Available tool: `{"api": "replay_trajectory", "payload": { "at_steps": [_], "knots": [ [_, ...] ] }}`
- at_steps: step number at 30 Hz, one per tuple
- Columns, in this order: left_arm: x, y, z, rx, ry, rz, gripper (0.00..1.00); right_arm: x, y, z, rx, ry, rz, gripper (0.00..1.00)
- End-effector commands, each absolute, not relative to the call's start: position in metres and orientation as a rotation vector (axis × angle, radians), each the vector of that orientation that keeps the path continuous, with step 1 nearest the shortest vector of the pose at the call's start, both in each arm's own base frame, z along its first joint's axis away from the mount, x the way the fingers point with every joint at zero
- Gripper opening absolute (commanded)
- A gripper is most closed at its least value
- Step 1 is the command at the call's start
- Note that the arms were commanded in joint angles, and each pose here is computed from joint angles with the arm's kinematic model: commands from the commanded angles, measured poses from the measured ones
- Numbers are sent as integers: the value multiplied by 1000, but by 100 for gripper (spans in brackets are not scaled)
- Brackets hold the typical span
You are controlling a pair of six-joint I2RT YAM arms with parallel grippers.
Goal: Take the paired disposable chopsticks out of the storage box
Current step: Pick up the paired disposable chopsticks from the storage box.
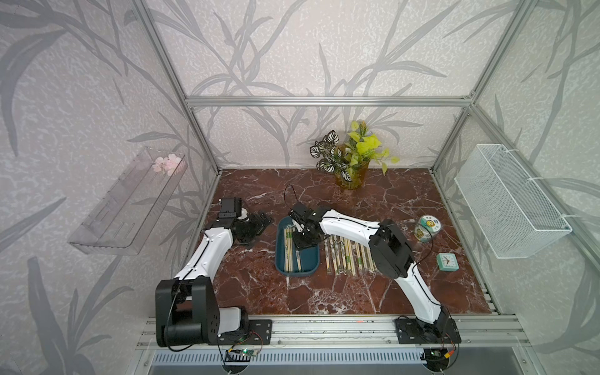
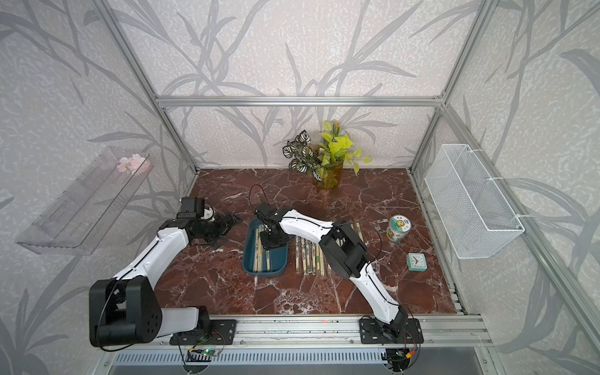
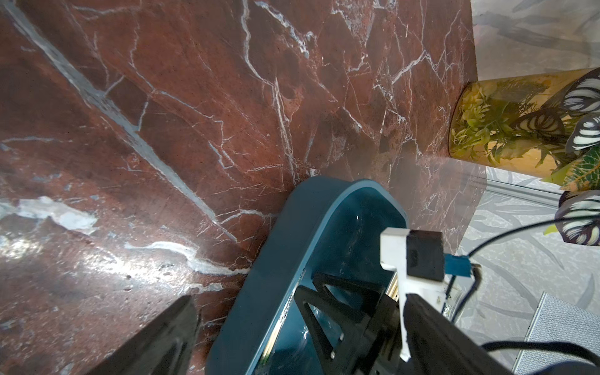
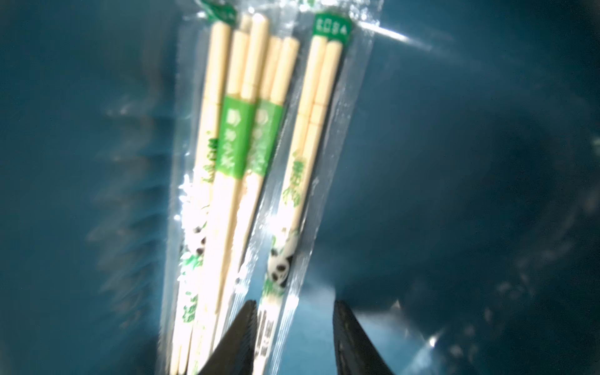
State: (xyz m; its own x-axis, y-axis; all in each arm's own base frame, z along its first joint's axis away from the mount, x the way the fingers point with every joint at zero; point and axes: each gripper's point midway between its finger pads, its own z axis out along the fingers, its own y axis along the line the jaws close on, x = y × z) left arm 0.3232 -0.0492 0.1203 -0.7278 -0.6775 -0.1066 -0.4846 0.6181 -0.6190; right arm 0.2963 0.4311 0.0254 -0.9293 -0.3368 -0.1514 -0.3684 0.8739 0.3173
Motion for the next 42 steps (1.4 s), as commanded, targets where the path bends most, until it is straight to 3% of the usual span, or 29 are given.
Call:
{"api": "replay_trajectory", "payload": {
  "at_steps": [1,14,26,34,42],
  "knots": [
    [322,-48,126,-915,2495,-823,100,294,431,20,-529,2999,515,41],
    [323,-49,127,-910,2481,-834,100,286,431,4,-601,3055,312,33],
    [322,-50,126,-903,2481,-840,100,287,432,1,-570,3055,292,10],
    [323,-51,128,-894,2479,-848,100,293,435,23,-549,3016,339,0],
    [326,-54,133,-877,2472,-878,100,310,428,70,-455,2940,424,0]
  ]
}}
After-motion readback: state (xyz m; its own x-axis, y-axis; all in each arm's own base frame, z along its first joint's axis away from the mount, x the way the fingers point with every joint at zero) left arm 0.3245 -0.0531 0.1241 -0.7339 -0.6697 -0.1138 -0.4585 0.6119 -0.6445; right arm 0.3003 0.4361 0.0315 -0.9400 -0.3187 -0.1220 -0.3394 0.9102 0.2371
